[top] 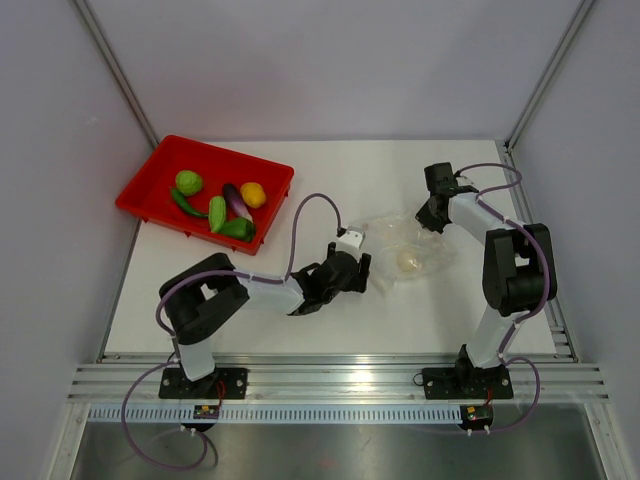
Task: Open the zip-top bag and remove the fake food
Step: Adjust the zipper food storage bag at the center of the board.
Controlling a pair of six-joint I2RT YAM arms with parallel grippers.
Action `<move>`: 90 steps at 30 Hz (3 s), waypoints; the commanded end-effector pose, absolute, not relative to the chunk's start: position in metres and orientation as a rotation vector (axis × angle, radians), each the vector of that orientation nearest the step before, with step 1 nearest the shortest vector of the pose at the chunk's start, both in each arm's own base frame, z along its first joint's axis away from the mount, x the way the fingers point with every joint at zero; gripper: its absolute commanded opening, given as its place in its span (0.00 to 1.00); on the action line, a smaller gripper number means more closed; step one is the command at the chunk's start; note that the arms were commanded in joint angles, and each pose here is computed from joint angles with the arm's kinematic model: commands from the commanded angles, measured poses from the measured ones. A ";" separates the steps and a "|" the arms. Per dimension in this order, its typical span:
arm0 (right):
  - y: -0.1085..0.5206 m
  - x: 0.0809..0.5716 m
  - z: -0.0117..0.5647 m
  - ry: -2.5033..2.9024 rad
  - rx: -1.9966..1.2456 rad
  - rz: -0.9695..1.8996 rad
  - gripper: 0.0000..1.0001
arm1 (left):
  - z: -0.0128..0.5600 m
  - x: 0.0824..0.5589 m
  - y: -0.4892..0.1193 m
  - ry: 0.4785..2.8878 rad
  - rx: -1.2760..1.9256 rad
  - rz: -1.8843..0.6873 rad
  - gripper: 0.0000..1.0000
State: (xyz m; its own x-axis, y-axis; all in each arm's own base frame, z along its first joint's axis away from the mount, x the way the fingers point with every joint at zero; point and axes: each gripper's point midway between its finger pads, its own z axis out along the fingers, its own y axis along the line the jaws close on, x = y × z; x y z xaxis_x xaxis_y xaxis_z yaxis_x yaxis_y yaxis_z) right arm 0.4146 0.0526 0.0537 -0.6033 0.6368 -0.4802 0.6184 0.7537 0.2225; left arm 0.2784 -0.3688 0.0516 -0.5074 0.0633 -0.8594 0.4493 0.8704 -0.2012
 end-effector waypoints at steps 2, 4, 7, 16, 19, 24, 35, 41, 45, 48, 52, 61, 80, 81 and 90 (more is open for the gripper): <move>0.054 0.426 0.072 2.360 0.920 0.096 0.01 | 0.062 0.281 -0.400 2.022 0.449 -0.602 0.63; 0.056 0.426 0.071 2.367 0.913 0.102 0.01 | 0.061 0.280 -0.400 2.020 0.449 -0.610 0.63; 0.058 0.426 0.069 2.378 0.905 0.117 0.01 | 0.068 0.285 -0.401 1.978 0.442 -0.614 0.64; 0.063 0.424 0.073 2.370 0.901 0.159 0.09 | 0.086 0.289 -0.419 1.832 0.536 -0.675 0.68; 0.067 0.425 0.073 2.380 0.892 0.189 0.15 | 0.093 0.293 -0.419 1.767 0.531 -0.672 0.68; 0.070 0.423 0.077 2.380 0.875 0.219 0.46 | 0.089 0.297 -0.419 1.719 0.544 -0.650 0.70; 0.075 0.408 0.122 2.279 0.837 0.306 0.57 | 0.086 0.303 -0.418 1.716 0.502 -0.649 0.72; 0.083 0.406 0.125 2.281 0.797 0.315 0.56 | 0.088 0.305 -0.417 1.708 0.496 -0.645 0.73; 0.095 0.408 0.119 2.316 0.758 0.334 0.56 | 0.084 0.307 -0.419 1.726 0.497 -0.636 0.73; 0.103 0.409 0.118 2.329 0.727 0.336 0.55 | 0.081 0.310 -0.416 1.736 0.478 -0.610 0.75; 0.111 0.410 0.112 2.348 0.705 0.335 0.55 | 0.081 0.313 -0.416 1.723 0.468 -0.604 0.77; 0.121 0.411 0.092 2.413 0.689 0.337 0.53 | 0.080 0.315 -0.428 1.713 0.500 -0.618 0.77; 0.131 0.398 0.064 2.505 0.684 0.310 0.49 | 0.094 0.310 -0.446 1.682 0.524 -0.710 0.79; 0.132 0.397 0.063 2.510 0.677 0.308 0.49 | 0.094 0.310 -0.447 1.681 0.525 -0.715 0.79; 0.131 0.387 0.057 2.537 0.707 0.269 0.46 | 0.090 0.309 -0.455 1.707 0.542 -0.735 0.80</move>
State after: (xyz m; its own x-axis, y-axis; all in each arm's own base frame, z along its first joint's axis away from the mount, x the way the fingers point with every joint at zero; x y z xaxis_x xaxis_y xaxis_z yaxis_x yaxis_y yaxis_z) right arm 0.3859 0.1266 0.0521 -0.7484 0.5259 -0.4043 0.4302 0.8487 0.3076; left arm 0.3033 -0.4427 0.0761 -0.2696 0.0324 -0.9624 0.6778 0.7163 -0.1658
